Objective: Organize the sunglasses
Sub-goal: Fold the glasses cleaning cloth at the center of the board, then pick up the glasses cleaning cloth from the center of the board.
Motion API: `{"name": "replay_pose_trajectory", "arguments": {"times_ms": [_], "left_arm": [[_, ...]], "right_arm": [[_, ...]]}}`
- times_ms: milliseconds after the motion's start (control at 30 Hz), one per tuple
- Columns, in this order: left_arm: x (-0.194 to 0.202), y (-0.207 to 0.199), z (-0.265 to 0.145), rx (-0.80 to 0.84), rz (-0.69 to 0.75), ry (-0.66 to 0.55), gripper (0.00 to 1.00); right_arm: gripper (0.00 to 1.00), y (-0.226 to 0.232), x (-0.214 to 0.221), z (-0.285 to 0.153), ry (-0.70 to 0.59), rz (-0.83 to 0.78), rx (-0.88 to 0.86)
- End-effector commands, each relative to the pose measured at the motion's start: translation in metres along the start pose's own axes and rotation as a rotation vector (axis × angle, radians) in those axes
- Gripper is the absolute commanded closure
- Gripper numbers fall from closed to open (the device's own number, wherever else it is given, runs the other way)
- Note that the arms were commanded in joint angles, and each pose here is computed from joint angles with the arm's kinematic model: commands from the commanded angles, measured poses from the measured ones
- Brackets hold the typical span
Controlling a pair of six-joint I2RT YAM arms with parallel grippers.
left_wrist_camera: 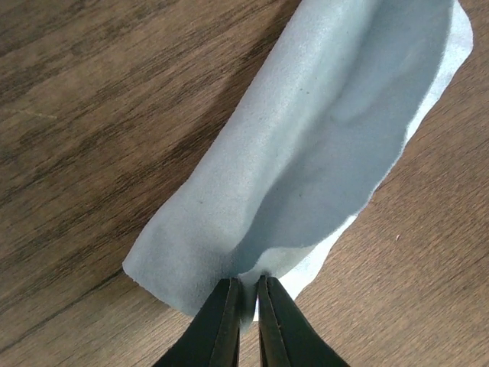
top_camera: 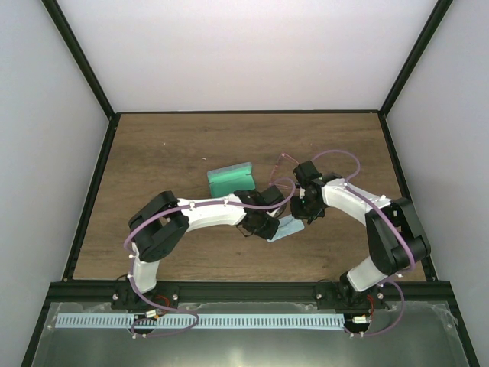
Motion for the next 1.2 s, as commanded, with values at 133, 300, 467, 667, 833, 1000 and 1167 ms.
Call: {"name": "replay_pose_trajectory", "arguments": {"times_ms": [133,300,467,667,833,1000,1167], "left_arm": [[0.010,0.004,0.006,-0.008,0.023,0.030,0.86],[0.015,0.005,-0.001,0.007,0.041,0.031,0.76],[0.019,0.006,-0.007,0.019,0.052,0.031,0.67],[0.020,0.003,-0.020,0.050,0.042,0.010,0.57],[0.019,0.006,-0.015,0.037,0.001,0.016,0.46],[0.017,0.015,-0.007,-0.015,-0.041,0.028,0.41],[0.018,0.024,-0.001,-0.050,-0.076,0.043,0.39]], "right_arm": [[0.84,0.004,-0.003,-0.020,-0.043,0.000,-0.011],[0.83,0.004,-0.009,-0.039,-0.087,0.010,-0.001],[0.83,0.011,-0.013,-0.035,-0.093,0.011,-0.040],[0.82,0.012,-0.013,-0.016,-0.064,0.022,-0.057],[0.77,0.007,-0.012,-0.003,-0.036,0.003,-0.022],[0.72,0.004,-0.008,0.007,-0.012,-0.003,-0.009],[0.70,0.002,0.000,0.017,0.023,-0.002,-0.006]]}}
Point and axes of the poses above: each gripper's point midway between its finger pads, its own z axis out along the fingers, its own y axis along the line the jaws close on, x = y × z, the point moved 2 cm from there along -z, back along the fingers, and after that the axes turned 12 degrees about -z, right-handed, at the moved point
